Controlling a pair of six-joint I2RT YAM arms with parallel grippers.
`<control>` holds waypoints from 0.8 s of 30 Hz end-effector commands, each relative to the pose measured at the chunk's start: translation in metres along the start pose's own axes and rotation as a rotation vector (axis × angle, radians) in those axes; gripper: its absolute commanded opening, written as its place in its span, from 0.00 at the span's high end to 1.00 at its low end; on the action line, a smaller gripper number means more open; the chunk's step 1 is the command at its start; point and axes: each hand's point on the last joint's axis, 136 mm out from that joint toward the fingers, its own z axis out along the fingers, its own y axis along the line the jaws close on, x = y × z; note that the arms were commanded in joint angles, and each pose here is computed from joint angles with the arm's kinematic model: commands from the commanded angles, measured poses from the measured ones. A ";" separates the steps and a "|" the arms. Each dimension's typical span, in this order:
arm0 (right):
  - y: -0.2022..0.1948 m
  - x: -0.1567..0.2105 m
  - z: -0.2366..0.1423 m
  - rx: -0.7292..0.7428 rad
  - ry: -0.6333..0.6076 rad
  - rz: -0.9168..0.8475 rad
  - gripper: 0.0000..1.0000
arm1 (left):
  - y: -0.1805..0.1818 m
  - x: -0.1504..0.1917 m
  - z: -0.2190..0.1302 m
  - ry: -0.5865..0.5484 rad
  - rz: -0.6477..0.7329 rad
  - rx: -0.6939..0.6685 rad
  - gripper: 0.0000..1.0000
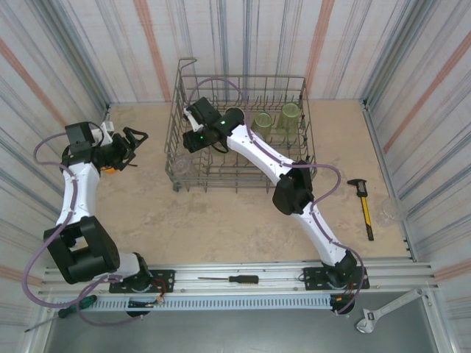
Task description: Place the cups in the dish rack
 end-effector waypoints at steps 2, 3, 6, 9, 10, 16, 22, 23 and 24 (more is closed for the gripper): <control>-0.006 0.008 0.009 0.097 0.025 -0.104 0.89 | -0.002 0.002 -0.003 -0.002 -0.007 0.016 0.01; -0.008 0.009 0.010 0.120 0.028 -0.126 0.88 | -0.001 0.002 -0.003 0.000 -0.009 0.016 0.01; -0.011 0.012 0.016 0.155 0.035 -0.160 0.84 | -0.001 0.002 -0.003 0.000 -0.009 0.017 0.01; -0.011 0.015 0.019 0.159 0.040 -0.167 0.72 | -0.002 0.002 -0.003 -0.001 -0.008 0.017 0.01; -0.011 0.015 0.020 0.157 0.040 -0.164 0.65 | -0.002 0.002 -0.003 -0.001 -0.008 0.018 0.01; -0.007 0.007 0.018 0.133 0.008 -0.143 0.38 | -0.001 0.002 -0.003 -0.001 -0.009 0.018 0.01; -0.003 -0.002 0.014 0.104 -0.021 -0.118 0.22 | -0.002 0.003 -0.003 -0.001 -0.010 0.021 0.01; -0.003 -0.003 0.014 0.097 -0.024 -0.114 0.21 | -0.002 0.003 -0.003 -0.001 -0.009 0.021 0.01; -0.002 -0.004 0.014 0.090 -0.027 -0.108 0.18 | -0.002 0.002 -0.003 -0.001 -0.009 0.021 0.01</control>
